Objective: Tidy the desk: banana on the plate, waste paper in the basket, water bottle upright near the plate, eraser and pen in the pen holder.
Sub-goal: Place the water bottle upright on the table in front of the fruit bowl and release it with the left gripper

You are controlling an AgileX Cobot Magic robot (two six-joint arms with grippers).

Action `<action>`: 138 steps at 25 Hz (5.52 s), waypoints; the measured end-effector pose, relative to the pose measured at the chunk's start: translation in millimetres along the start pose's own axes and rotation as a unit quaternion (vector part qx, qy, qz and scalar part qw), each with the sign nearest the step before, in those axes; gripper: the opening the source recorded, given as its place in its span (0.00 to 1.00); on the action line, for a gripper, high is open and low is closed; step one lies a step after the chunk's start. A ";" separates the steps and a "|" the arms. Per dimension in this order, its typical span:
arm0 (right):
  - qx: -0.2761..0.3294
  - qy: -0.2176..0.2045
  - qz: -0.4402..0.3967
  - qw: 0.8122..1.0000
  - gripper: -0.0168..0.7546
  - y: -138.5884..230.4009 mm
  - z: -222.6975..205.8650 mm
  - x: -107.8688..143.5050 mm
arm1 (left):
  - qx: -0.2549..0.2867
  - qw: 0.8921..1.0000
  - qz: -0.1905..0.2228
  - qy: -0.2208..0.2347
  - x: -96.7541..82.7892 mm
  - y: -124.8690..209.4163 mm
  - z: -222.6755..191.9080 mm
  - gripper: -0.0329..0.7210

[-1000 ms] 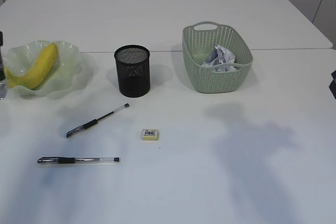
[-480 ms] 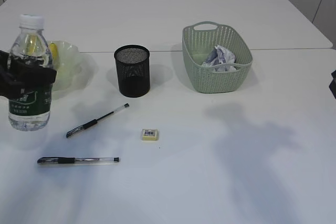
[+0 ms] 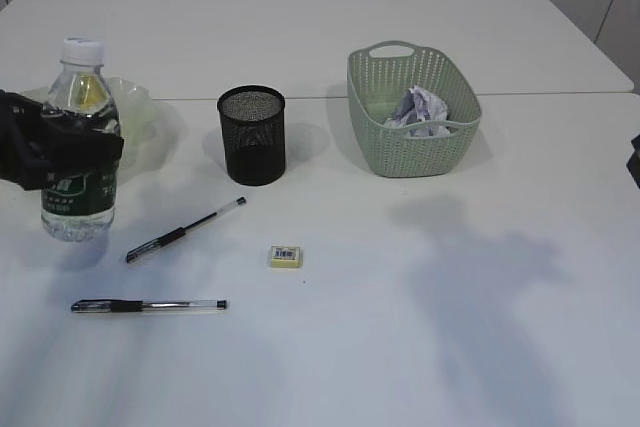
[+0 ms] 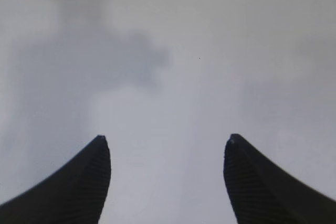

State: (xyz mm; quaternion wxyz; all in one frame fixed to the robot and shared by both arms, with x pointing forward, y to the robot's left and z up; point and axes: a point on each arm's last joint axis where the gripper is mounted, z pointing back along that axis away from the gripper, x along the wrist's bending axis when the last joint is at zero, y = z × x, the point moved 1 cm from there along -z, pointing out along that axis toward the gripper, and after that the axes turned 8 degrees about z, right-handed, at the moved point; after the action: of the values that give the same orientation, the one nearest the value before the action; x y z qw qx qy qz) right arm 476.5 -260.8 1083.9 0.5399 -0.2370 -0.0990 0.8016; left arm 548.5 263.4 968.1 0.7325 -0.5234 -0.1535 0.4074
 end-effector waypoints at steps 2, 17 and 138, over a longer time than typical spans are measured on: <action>0.000 0.000 0.001 1.000 0.67 0.0 0.0 0.0 | -0.011 1.000 -0.001 0.012 7.0 -5.2 -5.0 0.53; 0.000 0.007 0.007 1.000 0.67 -0.1 0.0 -1.5 | -0.020 1.000 -0.004 0.023 23.6 -11.0 -19.8 0.53; 0.021 0.015 0.032 0.999 0.67 -4.6 -16.5 -1.1 | -0.120 0.985 -0.126 0.021 60.5 -15.2 20.5 0.86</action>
State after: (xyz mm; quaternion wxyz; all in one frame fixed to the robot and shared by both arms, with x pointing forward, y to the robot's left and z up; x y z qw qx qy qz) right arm 488.6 -261.6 1071.7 0.5200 -0.2407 -0.0665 0.8169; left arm 579.3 320.5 977.7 0.7128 -0.5921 -0.2506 0.2801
